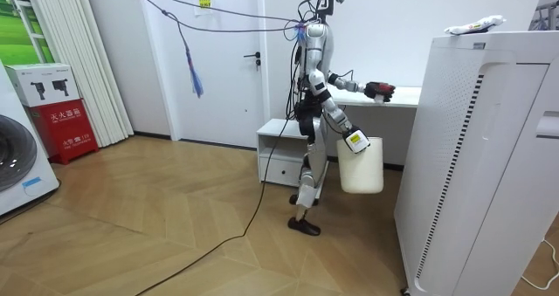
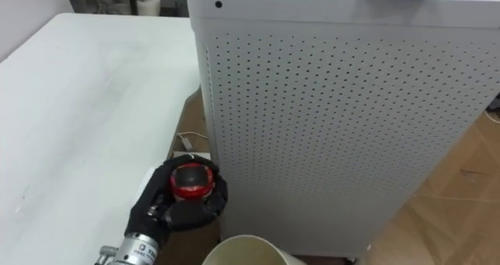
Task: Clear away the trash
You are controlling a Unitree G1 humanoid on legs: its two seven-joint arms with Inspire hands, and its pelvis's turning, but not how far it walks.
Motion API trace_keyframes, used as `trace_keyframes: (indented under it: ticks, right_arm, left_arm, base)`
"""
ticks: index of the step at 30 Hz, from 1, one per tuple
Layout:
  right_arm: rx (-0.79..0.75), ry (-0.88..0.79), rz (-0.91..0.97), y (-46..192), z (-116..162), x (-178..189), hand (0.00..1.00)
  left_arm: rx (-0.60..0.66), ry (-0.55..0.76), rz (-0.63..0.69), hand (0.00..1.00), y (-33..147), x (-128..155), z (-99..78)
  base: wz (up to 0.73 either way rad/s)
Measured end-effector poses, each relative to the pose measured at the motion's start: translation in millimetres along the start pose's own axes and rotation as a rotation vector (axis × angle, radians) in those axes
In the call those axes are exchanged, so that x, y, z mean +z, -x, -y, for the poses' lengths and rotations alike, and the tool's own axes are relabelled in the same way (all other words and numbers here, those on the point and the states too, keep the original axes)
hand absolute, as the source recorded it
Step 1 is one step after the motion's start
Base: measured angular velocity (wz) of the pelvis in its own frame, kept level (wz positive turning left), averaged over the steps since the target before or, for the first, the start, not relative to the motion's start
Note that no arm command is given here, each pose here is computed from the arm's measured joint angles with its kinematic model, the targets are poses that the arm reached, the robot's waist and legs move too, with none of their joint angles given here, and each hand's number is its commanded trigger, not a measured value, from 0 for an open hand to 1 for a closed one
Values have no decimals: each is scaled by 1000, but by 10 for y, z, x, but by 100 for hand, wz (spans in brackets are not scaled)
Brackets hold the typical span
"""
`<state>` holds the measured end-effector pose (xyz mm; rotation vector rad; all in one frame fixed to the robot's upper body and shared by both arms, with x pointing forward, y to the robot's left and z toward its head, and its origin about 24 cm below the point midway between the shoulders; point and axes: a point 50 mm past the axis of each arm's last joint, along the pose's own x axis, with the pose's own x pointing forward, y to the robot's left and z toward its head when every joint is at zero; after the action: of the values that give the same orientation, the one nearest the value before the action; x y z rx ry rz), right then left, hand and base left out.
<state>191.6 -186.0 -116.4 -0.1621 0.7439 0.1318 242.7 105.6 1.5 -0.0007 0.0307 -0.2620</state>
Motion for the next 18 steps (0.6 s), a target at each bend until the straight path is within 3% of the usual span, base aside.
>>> trace_keyframes:
  ticks: [5,12,13,15,16,18]
  right_arm:
    - [-24,-36,20,-14,17,48,100]
    - [-23,-36,26,-22,25,70,100]
    - [-21,-34,26,-22,24,70,100]
    - [-22,-32,25,-21,34,70,100]
    - [-22,-32,23,-21,36,65,100]
    - [-17,-28,20,-19,43,59,100]
  left_arm:
    - [-121,6,-26,100,50,-60,144]
    - [-230,9,-69,100,82,-114,193]
    - [-244,10,-78,91,102,-132,197]
    - [-268,13,-89,25,122,-152,211]
    - [-280,16,-95,0,136,-164,217]
    - [-299,19,-102,0,159,-182,227]
  base:
    - [-3]
    - [0]
    - [0]
    - [0]
    - [0]
    - [0]
